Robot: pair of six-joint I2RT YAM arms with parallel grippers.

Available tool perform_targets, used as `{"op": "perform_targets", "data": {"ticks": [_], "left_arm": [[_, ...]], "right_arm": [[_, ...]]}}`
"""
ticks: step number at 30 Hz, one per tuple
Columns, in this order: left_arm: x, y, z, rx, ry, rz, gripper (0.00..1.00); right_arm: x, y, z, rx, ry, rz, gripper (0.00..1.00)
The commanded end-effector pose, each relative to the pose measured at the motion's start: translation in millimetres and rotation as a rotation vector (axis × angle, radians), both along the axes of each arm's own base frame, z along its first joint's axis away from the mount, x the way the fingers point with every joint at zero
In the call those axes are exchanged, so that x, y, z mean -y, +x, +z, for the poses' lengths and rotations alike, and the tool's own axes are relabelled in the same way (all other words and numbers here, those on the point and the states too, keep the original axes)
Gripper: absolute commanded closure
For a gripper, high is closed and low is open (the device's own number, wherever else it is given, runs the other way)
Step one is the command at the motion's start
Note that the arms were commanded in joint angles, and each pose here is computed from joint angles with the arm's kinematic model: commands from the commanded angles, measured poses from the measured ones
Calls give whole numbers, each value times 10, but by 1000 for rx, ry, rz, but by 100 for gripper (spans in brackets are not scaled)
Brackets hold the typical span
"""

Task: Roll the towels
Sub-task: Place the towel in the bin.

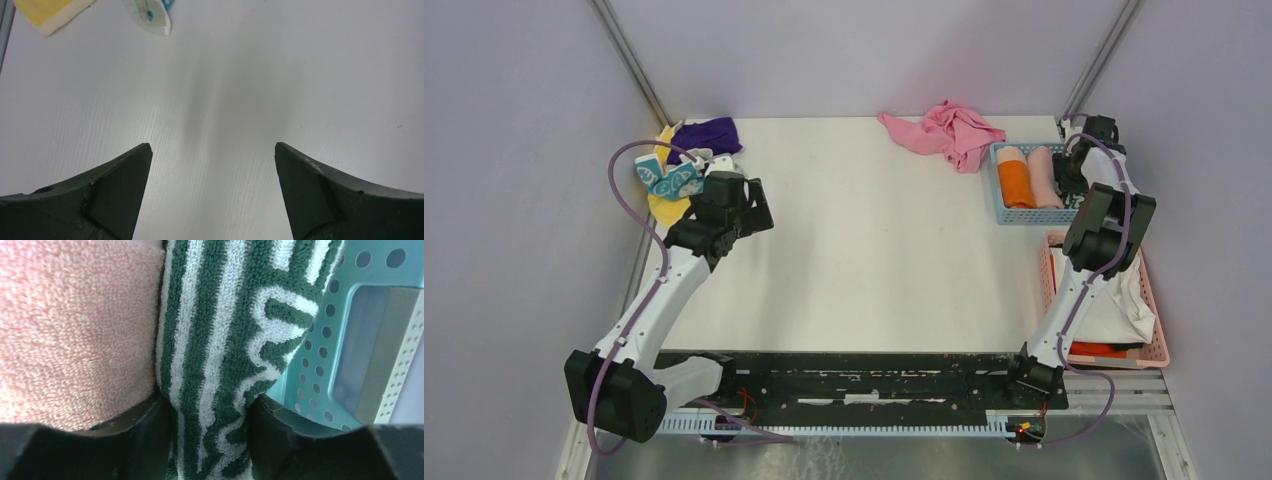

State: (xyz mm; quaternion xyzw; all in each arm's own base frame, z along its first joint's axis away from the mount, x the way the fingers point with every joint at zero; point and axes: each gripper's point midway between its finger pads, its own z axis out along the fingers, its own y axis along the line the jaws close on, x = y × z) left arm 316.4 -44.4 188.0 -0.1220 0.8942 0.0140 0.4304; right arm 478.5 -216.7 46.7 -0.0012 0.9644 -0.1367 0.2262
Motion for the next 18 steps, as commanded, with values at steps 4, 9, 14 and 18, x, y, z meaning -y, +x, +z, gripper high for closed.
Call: {"op": "perform_targets", "data": {"ticks": [4, 9, 14, 18], "left_arm": [[-83, 15, 113, 45, 41, -1, 1], [-80, 12, 151, 59, 33, -3, 1], [-92, 1, 190, 78, 26, 2, 1], [-90, -11, 236, 97, 9, 3, 1]], "right_arm": [[-65, -54, 170, 53, -1, -51, 33], [-23, -49, 382, 86, -35, -56, 30], [-10, -59, 601, 134, -54, -70, 22], [-27, -61, 902, 206, -58, -92, 12]]}}
